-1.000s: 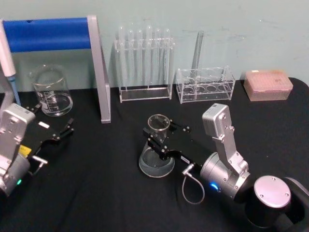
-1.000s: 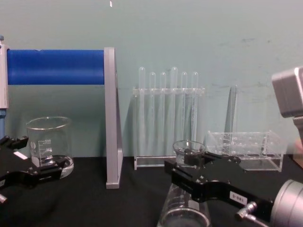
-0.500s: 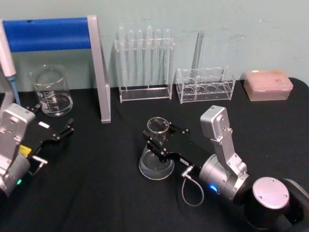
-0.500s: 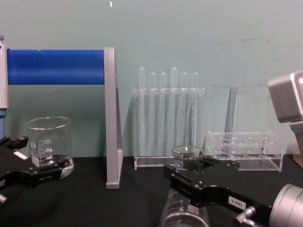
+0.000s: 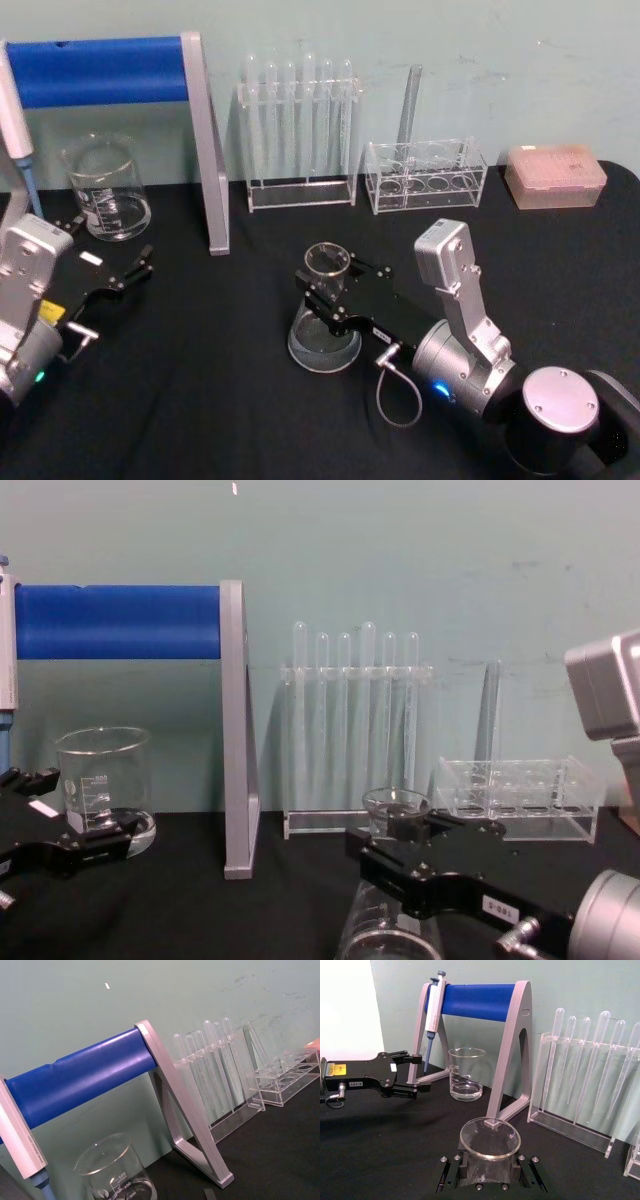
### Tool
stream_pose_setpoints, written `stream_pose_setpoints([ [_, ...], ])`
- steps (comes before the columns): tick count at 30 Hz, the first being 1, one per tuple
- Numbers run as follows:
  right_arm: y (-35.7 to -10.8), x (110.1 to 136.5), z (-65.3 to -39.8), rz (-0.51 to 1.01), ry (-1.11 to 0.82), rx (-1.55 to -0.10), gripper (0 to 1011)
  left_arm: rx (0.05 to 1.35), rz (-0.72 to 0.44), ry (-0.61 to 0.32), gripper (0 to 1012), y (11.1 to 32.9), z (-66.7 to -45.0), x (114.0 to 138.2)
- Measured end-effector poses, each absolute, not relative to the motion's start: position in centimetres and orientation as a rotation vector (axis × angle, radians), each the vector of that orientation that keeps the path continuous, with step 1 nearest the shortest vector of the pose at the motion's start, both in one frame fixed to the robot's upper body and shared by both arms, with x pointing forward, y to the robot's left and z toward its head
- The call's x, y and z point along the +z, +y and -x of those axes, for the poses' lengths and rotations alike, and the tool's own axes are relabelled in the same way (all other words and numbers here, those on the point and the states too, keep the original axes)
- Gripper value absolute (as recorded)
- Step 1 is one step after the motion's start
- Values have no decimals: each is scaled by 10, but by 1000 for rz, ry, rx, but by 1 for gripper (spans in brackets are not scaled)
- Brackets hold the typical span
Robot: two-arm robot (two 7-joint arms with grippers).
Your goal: Grasp the erlenmeyer flask with one hand, shake it three times, then place it back.
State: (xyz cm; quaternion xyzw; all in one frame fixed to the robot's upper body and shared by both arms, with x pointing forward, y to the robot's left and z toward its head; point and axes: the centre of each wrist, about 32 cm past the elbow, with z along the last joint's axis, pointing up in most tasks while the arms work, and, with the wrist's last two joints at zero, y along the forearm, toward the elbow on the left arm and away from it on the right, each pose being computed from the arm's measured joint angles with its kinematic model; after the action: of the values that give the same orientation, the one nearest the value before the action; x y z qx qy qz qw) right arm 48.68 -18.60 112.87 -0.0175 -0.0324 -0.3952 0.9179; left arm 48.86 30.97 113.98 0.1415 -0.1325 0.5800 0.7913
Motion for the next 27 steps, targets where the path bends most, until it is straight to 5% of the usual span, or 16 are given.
stream_pose_setpoints([
  [4, -186, 1129, -487, 36, -67, -813, 487, 1248, -305, -285, 1001, 310, -489, 1140],
  [21, -186, 1129, -487, 36, -67, -812, 999, 1248, -304, -285, 1001, 310, -489, 1140],
  [27, -186, 1129, -487, 36, -67, -812, 1003, 1248, -304, -285, 1001, 310, -489, 1140],
])
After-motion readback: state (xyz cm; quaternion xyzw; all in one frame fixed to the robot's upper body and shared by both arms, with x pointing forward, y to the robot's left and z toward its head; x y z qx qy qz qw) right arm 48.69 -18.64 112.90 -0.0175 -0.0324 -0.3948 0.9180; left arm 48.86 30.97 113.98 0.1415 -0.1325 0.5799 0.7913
